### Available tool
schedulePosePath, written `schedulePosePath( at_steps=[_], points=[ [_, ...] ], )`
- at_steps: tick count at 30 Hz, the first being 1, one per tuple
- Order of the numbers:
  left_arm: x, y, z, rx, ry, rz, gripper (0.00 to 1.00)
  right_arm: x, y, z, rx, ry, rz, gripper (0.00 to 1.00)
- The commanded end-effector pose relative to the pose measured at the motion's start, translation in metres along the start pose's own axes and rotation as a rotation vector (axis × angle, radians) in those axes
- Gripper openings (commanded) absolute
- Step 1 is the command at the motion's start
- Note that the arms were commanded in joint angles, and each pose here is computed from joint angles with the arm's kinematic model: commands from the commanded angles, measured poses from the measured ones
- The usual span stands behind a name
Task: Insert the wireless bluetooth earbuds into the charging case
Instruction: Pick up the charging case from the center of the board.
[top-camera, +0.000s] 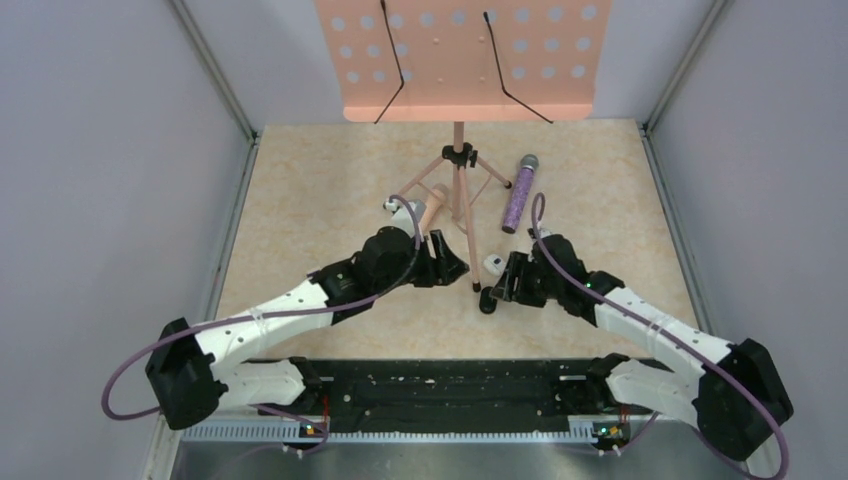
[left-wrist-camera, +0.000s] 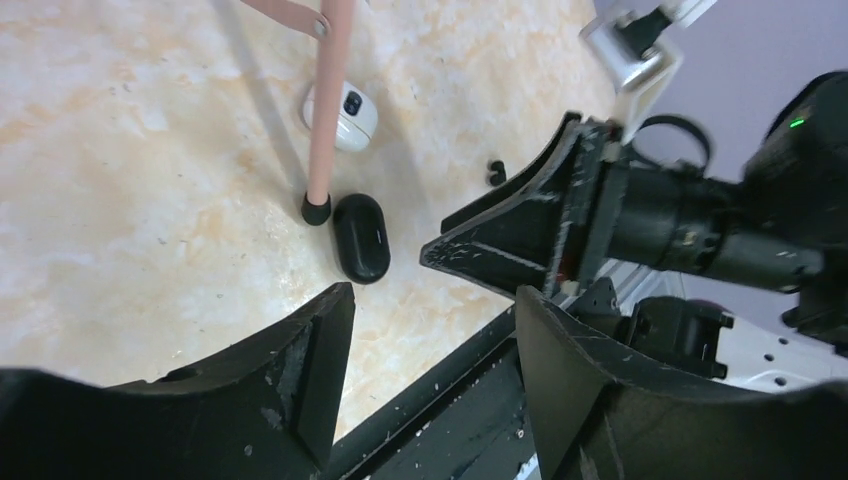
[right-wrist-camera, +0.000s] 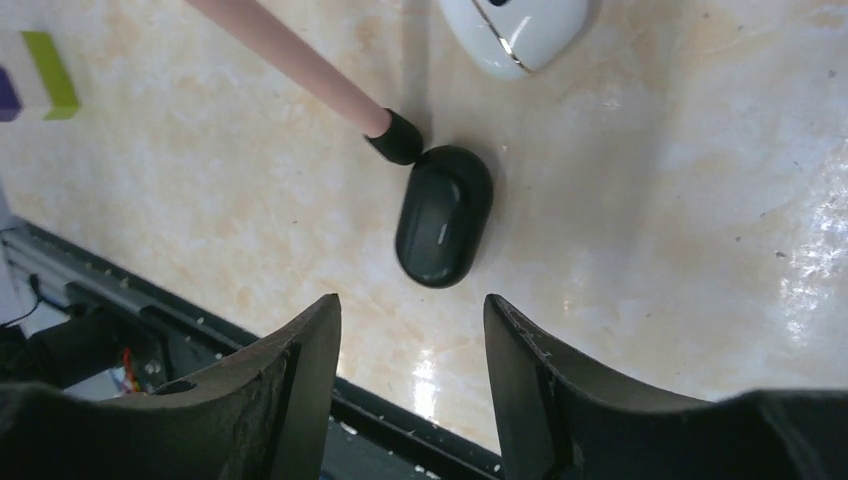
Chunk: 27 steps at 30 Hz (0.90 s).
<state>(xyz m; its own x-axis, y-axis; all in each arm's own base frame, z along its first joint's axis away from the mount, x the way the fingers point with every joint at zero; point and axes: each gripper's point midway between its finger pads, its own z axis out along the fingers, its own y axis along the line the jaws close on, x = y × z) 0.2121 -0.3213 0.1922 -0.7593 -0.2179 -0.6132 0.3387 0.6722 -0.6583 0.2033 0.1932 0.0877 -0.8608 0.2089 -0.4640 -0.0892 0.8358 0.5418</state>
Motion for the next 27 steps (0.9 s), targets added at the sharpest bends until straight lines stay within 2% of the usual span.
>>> schedulePosePath(
  at_steps=[1,6,13,22,27],
  points=[
    [-0.029,0.005,-0.013,-0.030,-0.151,-0.054,0.66,-0.009,-0.008,0.022,0.108,-0.077,0.031,0.54],
    [-0.035,0.009,-0.020,-0.041,-0.195,-0.069,0.66,-0.003,-0.013,0.041,0.239,-0.062,-0.051,0.54],
    [-0.031,0.011,-0.020,-0.042,-0.183,-0.074,0.66,0.005,-0.005,0.059,0.280,-0.041,-0.097,0.55],
    [-0.028,0.012,-0.018,-0.043,-0.174,-0.069,0.66,0.011,-0.010,0.068,0.316,-0.016,-0.091,0.55],
    [-0.026,0.012,-0.018,-0.040,-0.165,-0.071,0.67,0.013,-0.034,0.056,0.423,-0.026,-0.101,0.55]
  ],
)
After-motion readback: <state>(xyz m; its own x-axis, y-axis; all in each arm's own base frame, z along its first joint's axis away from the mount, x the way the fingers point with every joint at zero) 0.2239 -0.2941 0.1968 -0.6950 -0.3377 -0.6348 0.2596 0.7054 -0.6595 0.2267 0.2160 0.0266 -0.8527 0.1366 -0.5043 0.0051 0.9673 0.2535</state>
